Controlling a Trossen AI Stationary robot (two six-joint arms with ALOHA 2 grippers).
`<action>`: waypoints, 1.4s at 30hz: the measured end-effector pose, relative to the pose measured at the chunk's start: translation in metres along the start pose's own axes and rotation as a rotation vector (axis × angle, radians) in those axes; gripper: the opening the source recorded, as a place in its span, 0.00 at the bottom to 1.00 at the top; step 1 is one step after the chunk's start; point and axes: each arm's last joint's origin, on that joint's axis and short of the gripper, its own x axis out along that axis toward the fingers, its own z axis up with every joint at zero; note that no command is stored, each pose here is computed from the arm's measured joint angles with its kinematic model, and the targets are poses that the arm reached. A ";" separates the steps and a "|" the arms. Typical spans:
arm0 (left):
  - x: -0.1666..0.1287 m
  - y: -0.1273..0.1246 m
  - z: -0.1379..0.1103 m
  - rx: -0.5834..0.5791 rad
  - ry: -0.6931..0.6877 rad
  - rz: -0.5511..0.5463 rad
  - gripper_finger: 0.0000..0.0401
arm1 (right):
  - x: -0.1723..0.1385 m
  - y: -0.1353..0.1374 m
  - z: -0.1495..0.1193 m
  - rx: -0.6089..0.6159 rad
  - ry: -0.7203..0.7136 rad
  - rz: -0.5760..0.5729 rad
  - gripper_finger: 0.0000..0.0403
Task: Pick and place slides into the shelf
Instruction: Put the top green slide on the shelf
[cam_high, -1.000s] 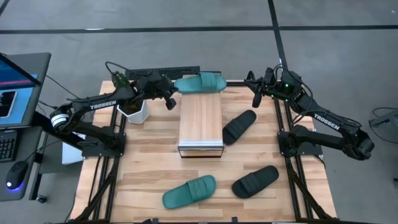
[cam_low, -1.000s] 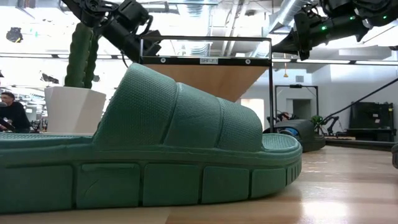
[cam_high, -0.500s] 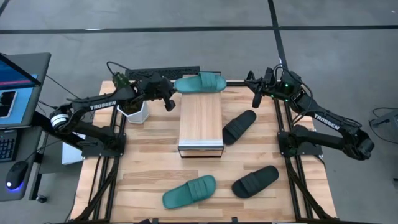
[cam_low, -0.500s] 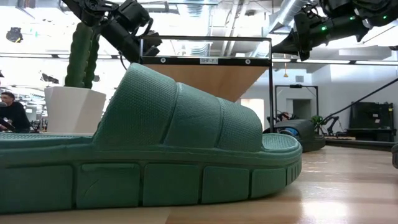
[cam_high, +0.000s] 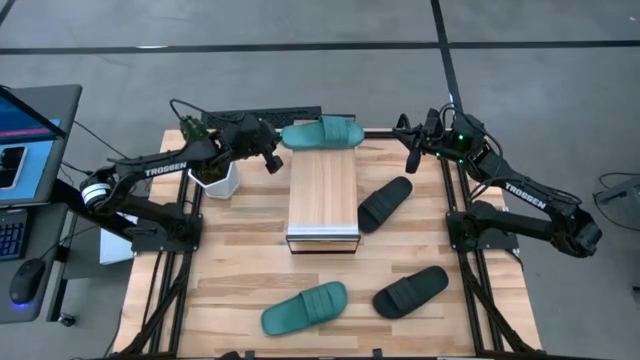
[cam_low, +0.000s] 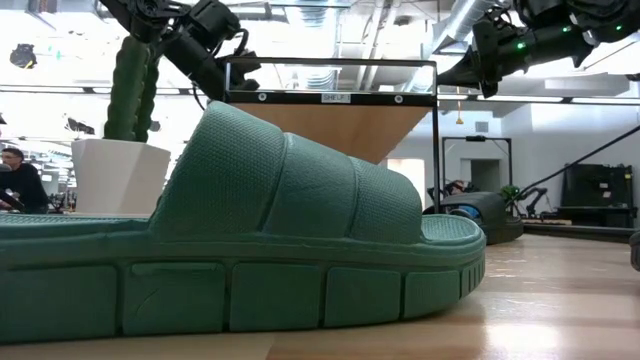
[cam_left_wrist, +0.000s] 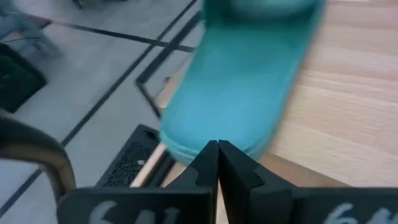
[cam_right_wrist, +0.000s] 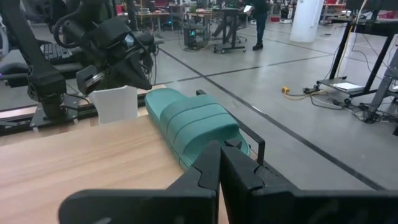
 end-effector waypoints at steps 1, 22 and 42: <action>0.000 -0.001 0.000 0.001 -0.003 -0.027 0.00 | 0.000 0.000 0.000 0.000 0.000 0.000 0.00; 0.001 -0.008 0.001 0.140 0.019 0.072 0.00 | 0.000 0.000 -0.004 -0.014 0.038 -0.003 0.00; 0.000 -0.016 -0.003 0.099 0.017 -0.182 0.00 | 0.000 0.000 -0.006 -0.006 0.060 -0.002 0.00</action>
